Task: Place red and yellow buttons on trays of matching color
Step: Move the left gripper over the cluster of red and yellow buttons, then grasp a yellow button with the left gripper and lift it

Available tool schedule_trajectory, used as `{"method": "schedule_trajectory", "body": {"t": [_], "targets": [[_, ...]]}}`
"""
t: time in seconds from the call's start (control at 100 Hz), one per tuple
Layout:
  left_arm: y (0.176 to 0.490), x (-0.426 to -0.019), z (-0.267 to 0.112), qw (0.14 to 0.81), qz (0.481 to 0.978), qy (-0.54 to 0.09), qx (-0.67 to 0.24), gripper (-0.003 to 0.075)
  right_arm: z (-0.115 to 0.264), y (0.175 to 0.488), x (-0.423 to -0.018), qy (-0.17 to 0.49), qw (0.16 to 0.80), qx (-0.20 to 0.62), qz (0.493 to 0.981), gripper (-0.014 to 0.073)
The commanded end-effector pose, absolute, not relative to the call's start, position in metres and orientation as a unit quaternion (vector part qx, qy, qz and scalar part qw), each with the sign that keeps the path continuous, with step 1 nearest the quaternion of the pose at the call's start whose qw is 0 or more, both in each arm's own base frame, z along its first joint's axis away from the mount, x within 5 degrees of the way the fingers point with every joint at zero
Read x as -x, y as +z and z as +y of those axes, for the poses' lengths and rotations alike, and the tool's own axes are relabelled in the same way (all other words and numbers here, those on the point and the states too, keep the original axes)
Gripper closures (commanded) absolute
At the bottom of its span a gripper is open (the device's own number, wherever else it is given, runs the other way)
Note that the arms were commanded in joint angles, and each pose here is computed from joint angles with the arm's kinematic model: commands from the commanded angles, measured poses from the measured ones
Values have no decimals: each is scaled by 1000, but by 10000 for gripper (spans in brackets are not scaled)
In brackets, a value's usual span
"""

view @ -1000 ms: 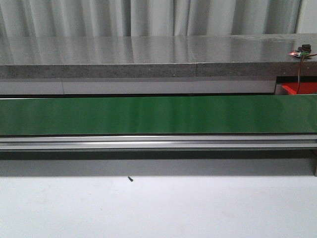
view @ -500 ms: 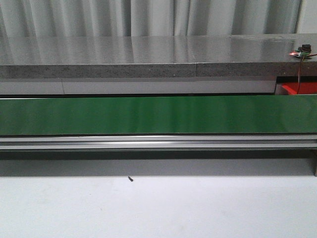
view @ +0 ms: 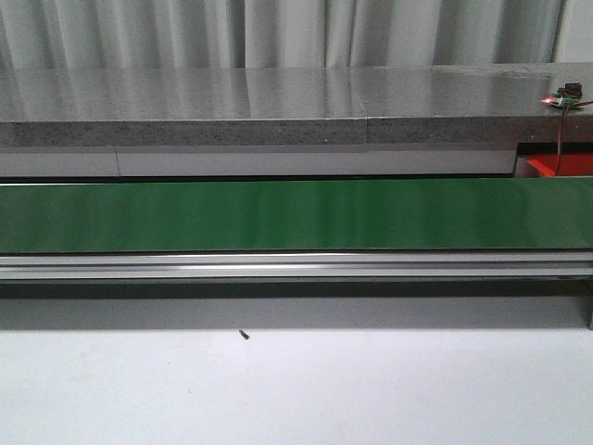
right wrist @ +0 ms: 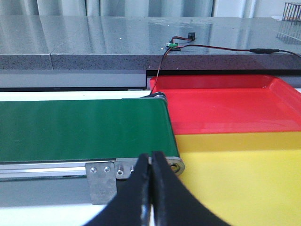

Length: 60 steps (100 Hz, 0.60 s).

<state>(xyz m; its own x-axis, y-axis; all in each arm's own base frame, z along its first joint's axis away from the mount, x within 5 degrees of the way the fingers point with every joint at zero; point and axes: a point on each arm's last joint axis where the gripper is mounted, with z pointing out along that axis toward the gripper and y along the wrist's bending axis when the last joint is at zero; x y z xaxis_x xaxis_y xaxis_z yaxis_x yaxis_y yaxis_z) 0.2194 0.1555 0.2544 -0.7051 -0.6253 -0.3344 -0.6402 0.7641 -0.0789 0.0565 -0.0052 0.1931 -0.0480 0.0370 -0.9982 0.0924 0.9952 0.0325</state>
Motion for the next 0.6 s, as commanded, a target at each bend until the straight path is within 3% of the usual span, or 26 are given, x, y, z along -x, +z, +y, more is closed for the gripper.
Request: {"method": "schedule_trajectory", "body": {"t": [0.0,0.59], "targets": [[260,-228,162,195,919,28,342,207,-5,207,-54,-28,729,-38,683,704],[217,-251,178,175,920,18,349,207,-5,207,-54,-28,729,-38,683,704]]}}
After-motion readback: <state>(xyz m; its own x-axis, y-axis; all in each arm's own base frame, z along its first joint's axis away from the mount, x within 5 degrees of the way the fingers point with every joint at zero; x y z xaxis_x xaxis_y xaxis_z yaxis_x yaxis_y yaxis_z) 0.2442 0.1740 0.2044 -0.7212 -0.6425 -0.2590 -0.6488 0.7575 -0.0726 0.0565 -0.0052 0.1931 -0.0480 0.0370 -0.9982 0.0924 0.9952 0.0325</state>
